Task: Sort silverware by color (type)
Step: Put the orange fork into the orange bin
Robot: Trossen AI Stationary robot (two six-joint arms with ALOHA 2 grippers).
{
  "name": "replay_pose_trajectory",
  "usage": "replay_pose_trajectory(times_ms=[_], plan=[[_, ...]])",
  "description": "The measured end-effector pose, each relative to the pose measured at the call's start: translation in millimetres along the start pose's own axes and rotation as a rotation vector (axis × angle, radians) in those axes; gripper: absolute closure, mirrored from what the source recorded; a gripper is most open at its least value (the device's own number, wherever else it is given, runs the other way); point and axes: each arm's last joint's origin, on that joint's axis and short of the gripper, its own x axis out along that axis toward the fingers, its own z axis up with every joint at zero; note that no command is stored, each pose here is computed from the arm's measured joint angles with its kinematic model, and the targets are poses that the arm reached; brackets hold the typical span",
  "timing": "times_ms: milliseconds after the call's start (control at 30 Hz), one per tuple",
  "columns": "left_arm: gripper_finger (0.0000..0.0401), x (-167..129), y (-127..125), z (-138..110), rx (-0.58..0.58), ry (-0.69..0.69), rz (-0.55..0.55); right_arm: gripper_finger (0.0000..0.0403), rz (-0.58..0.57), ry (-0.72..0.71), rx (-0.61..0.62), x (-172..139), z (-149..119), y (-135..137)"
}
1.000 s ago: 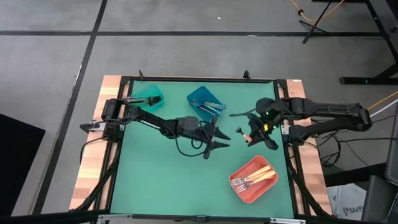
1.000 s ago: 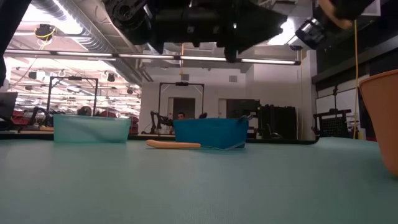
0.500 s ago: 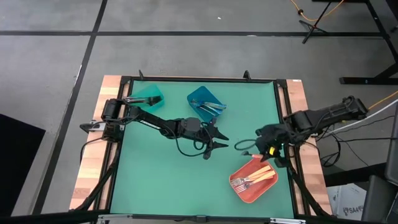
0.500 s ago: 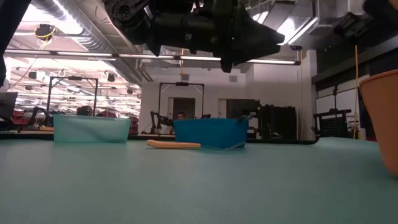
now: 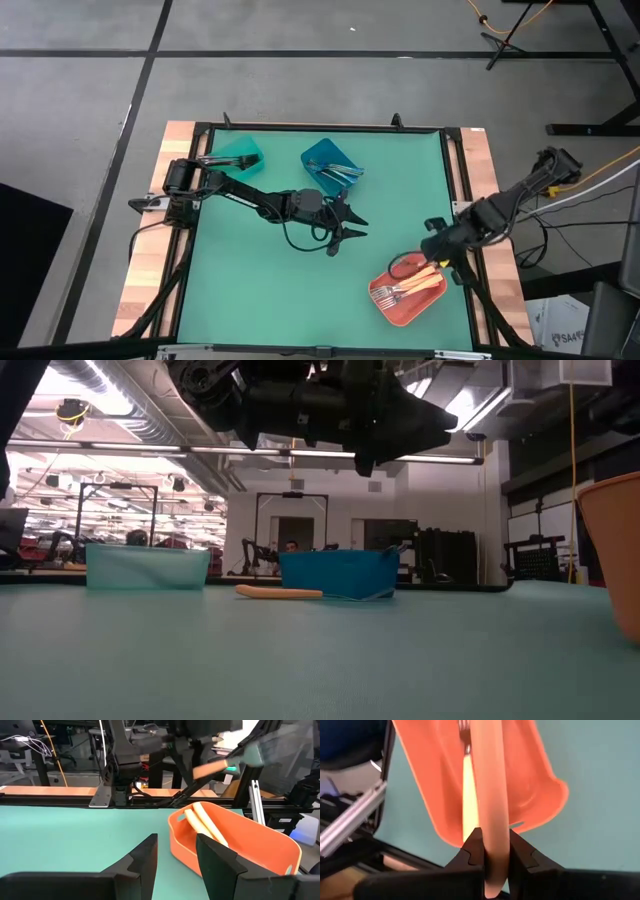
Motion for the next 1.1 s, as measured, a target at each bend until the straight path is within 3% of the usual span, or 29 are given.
replay_pose_trajectory(times_ms=[233,533,1100], plan=[[0.0273,0,0,0,0.0,0.0,0.0,0.038,-0.05,0.185,-0.044,32,7,13],[0.0273,0,-2,0,0.001,0.004,-0.004,0.0379,-0.171,0.466,-0.012,61,5,10],[0.0273,0,-2,-1,0.001,0.008,-0.004,0.0368,-0.162,0.545,-0.068,77,9,10]])
